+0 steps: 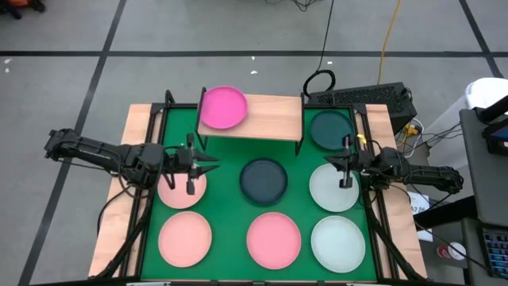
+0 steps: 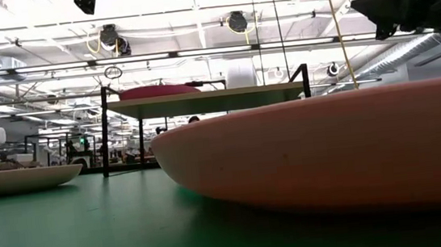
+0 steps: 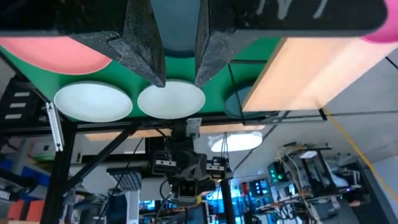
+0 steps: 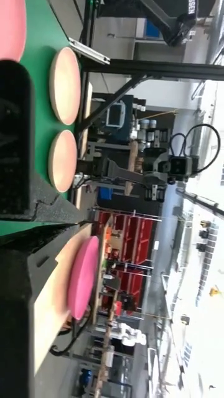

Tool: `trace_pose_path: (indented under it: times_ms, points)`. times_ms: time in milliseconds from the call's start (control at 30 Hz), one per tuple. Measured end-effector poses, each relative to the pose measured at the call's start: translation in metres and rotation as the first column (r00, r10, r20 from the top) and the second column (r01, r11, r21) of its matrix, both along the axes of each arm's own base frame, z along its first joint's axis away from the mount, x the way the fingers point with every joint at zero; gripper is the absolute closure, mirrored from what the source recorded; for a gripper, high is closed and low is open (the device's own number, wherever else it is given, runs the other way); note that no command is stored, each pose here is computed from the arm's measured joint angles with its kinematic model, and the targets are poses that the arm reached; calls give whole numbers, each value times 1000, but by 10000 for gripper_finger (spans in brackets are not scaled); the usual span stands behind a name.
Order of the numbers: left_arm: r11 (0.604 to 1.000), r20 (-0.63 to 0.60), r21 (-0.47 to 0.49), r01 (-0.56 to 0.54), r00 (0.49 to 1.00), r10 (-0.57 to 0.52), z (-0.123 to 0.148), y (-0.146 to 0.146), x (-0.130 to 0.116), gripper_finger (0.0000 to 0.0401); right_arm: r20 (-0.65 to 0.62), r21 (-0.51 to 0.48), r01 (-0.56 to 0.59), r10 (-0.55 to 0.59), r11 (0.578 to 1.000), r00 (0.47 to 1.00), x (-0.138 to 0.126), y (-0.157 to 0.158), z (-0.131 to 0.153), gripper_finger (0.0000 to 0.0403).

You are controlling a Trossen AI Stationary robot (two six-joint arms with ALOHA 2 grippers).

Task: Place and stack plates onto a shelf
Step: Stack the black plate on top of the pink plate on the shelf

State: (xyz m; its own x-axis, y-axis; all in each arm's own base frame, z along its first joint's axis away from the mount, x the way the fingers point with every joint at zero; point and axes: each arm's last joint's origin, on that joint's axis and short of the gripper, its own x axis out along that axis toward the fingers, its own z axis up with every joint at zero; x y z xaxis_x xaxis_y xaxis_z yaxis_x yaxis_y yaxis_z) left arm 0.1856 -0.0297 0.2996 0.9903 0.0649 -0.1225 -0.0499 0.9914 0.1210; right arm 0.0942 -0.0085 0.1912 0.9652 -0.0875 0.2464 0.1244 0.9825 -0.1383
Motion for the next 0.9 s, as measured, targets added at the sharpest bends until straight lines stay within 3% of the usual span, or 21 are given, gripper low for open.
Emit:
trace_pose_path:
  times_ms: [233,333,433,533,633,733,900]
  points:
    - [991,48,88,-97,995,93,5,5,2,308,98,105,-41,31,994,995,-2,0,8,403]
    - [986,87,85,-145,987,138,8,10,4,308,163,115,-56,37,992,986,-5,0,14,403]
    - [981,118,74,-179,978,169,10,15,9,308,234,190,-106,60,976,970,-7,1,19,403]
    - [978,108,63,-199,975,192,6,19,15,308,245,203,-113,61,973,968,-7,1,20,403]
    - [977,92,31,-212,974,208,1,21,21,308,164,251,-107,67,962,984,0,0,14,403]
    - [976,59,-11,-216,975,216,-7,20,30,308,0,313,-74,78,947,997,10,-1,0,403]
    - [972,30,-98,-215,975,218,-19,17,45,308,-137,342,-88,142,935,980,26,0,10,403]
